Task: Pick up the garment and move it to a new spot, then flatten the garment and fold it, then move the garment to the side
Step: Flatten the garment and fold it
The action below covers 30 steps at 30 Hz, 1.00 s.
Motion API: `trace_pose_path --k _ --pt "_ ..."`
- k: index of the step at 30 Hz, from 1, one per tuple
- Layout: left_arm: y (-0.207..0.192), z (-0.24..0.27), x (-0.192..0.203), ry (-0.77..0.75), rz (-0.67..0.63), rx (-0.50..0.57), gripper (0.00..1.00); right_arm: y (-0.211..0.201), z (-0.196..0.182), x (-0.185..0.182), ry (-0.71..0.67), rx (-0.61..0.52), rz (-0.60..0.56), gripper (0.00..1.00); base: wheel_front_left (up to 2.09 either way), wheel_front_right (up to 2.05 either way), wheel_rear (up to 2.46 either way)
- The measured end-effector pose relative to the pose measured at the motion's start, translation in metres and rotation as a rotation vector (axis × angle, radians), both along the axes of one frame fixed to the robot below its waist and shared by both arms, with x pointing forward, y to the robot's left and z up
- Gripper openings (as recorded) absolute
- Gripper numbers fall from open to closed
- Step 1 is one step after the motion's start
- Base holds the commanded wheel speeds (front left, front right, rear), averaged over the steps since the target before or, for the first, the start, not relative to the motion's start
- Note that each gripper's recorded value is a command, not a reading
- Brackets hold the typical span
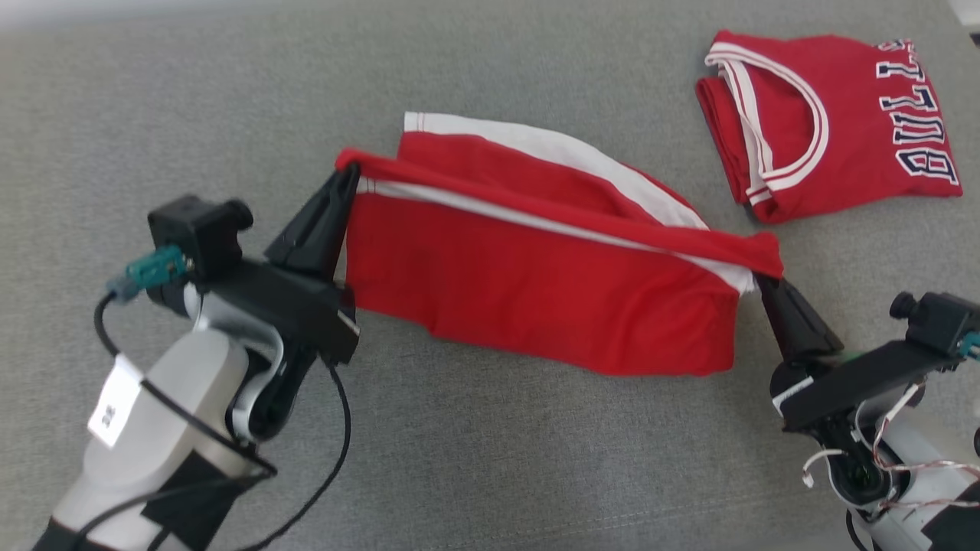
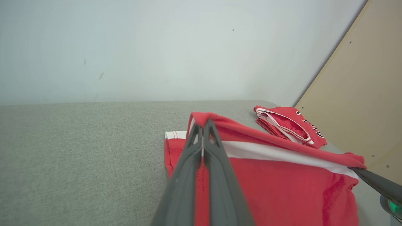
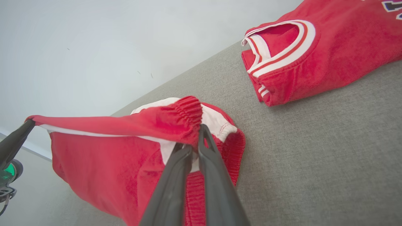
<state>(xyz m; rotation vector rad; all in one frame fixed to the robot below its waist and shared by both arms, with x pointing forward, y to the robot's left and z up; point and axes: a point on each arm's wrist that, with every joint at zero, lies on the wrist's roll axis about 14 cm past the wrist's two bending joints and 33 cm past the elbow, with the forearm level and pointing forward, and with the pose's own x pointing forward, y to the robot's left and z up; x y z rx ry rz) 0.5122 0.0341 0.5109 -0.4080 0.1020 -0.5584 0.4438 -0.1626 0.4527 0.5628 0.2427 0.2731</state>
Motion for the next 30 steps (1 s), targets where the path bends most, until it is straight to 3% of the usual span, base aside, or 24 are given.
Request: trace_pose_path --k 16,29,30 --pt "-0.024 -0.035 0.081 0.055 -0.008 0.056 0.00 -0.004 -0.031 0.046 0.046 -0.021 -0.047 0.00 0.00 0.00 0.00" --pt "-0.045 -0.083 0.108 0.142 -0.056 0.156 0.00 -0.014 -0.055 0.062 0.106 -0.070 -0.069 0.00 0.00 0.00 0.00" --pt "-0.046 -0.085 0.109 0.148 -0.057 0.160 0.00 -0.014 -0.056 0.062 0.107 -0.074 -0.068 0.11 0.00 0.00 0.00"
